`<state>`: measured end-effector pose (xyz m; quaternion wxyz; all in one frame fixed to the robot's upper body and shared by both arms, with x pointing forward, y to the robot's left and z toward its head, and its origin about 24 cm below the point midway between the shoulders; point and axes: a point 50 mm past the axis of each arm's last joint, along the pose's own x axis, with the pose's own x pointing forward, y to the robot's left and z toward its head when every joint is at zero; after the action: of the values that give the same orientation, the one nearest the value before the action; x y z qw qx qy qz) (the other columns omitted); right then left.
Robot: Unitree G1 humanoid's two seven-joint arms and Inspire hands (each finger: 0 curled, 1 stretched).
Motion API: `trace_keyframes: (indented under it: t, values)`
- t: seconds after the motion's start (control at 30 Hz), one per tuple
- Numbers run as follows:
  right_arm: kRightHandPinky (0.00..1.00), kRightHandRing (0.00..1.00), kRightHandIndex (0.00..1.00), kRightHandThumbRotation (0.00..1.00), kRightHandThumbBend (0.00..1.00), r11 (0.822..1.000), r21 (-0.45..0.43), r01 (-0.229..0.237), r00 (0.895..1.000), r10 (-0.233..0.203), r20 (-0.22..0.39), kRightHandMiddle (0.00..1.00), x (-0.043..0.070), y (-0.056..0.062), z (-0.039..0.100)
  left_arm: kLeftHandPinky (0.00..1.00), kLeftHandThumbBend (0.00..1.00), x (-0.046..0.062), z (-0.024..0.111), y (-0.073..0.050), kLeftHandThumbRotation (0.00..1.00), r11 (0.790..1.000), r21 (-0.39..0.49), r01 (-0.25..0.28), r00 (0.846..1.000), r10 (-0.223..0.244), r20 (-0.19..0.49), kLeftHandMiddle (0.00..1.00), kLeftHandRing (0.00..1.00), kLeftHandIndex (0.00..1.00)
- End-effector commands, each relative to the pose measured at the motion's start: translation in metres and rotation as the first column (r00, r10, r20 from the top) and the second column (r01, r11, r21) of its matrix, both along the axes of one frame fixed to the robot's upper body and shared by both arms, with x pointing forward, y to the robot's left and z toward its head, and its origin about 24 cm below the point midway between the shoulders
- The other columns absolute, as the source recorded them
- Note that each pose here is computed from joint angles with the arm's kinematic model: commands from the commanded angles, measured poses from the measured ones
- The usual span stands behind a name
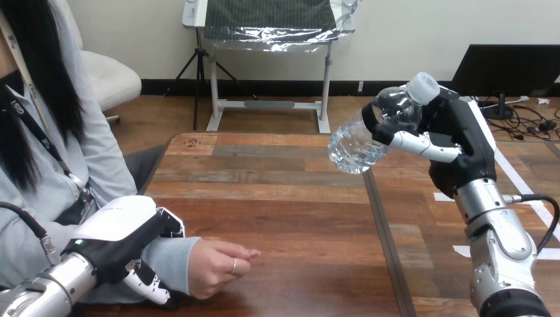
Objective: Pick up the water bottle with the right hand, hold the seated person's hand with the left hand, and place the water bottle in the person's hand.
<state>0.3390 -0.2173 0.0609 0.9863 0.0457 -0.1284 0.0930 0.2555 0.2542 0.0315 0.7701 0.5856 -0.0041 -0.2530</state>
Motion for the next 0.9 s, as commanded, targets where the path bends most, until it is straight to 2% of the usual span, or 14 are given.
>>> trace_keyframes:
  t: [0.0,0.43,0.63,0.87]
  values:
    - [0.28,0.33,0.43,0.00,0.89,1.000,0.014,-0.001,0.993,-0.001,0.121,0.41,0.008,0.005,0.027,0.30,0.92,0.012,0.028,-0.002,0.00,1.000,-0.003,0.025,0.995,-0.024,0.096,0.40,0.35,0.37]
    - [0.29,0.33,0.43,0.00,0.90,1.000,0.022,0.001,0.993,-0.003,0.115,0.41,0.008,0.005,0.026,0.27,0.90,0.011,0.031,-0.002,0.00,0.999,-0.042,0.017,0.994,-0.012,0.110,0.37,0.31,0.35]
    - [0.29,0.33,0.43,0.00,0.88,0.999,0.032,-0.011,0.994,0.008,0.112,0.41,0.008,0.007,0.025,0.24,0.92,0.011,0.035,-0.005,0.00,0.997,-0.065,0.043,0.987,-0.032,0.160,0.34,0.28,0.32]
    - [0.28,0.33,0.43,0.00,0.87,0.999,0.036,-0.033,0.995,0.030,0.097,0.41,0.008,0.011,0.023,0.21,0.91,0.011,0.043,-0.008,0.00,0.996,-0.060,0.060,0.983,-0.049,0.175,0.32,0.26,0.31]
